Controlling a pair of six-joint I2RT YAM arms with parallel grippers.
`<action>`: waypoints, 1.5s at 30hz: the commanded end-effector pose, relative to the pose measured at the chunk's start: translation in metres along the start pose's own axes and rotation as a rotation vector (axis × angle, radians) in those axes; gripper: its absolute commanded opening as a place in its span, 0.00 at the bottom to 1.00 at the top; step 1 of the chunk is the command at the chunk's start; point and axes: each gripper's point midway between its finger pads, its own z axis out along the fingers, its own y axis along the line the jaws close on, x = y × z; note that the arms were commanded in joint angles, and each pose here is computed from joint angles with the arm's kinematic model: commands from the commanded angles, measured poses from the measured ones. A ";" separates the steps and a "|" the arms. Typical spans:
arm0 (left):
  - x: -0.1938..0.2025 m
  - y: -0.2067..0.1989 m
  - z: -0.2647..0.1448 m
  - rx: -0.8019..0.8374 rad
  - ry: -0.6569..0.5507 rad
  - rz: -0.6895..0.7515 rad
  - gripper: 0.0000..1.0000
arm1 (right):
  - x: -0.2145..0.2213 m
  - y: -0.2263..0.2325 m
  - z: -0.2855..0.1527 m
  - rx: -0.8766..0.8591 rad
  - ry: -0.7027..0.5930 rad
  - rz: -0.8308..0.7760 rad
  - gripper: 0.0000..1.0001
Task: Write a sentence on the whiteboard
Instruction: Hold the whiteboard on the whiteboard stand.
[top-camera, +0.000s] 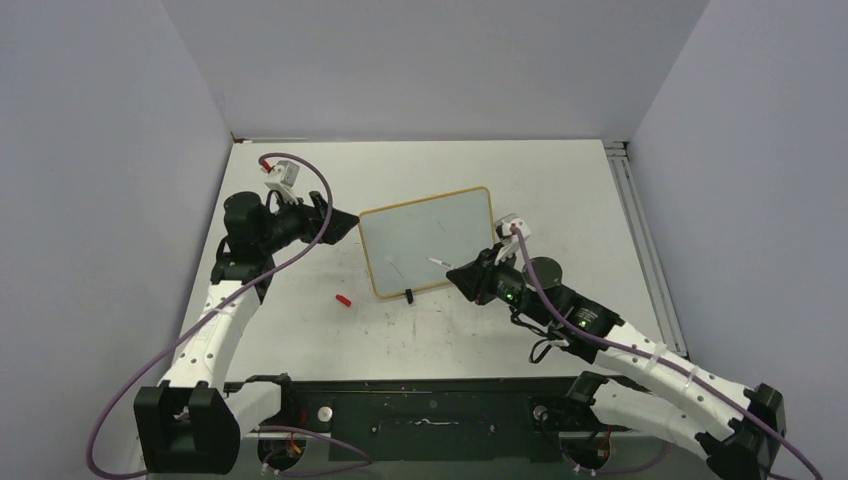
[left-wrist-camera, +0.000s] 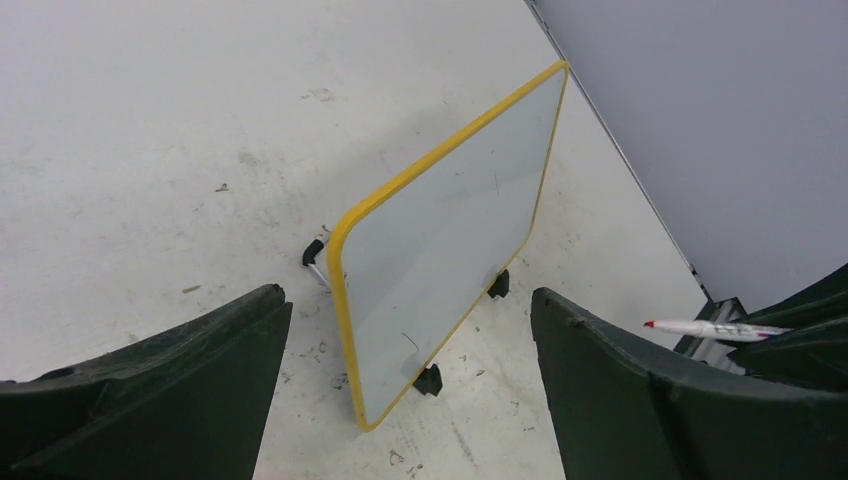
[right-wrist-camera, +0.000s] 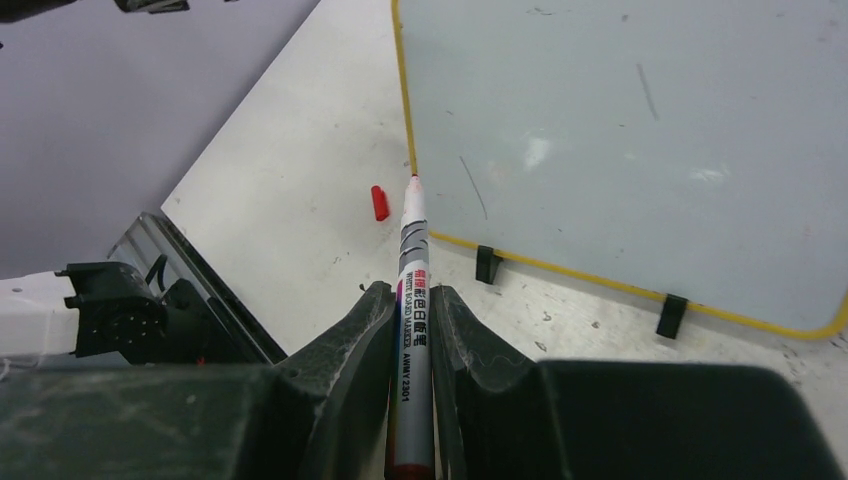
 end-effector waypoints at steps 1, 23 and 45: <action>-0.013 -0.018 0.010 0.142 -0.005 -0.007 0.87 | -0.033 0.022 0.028 0.038 -0.174 -0.053 0.05; 0.017 0.018 0.043 0.068 0.091 -0.177 0.47 | -0.029 0.044 0.133 -0.017 -0.225 -0.113 0.05; 0.045 0.029 0.059 0.024 0.177 -0.196 0.33 | -0.025 0.031 0.162 0.010 -0.229 -0.133 0.05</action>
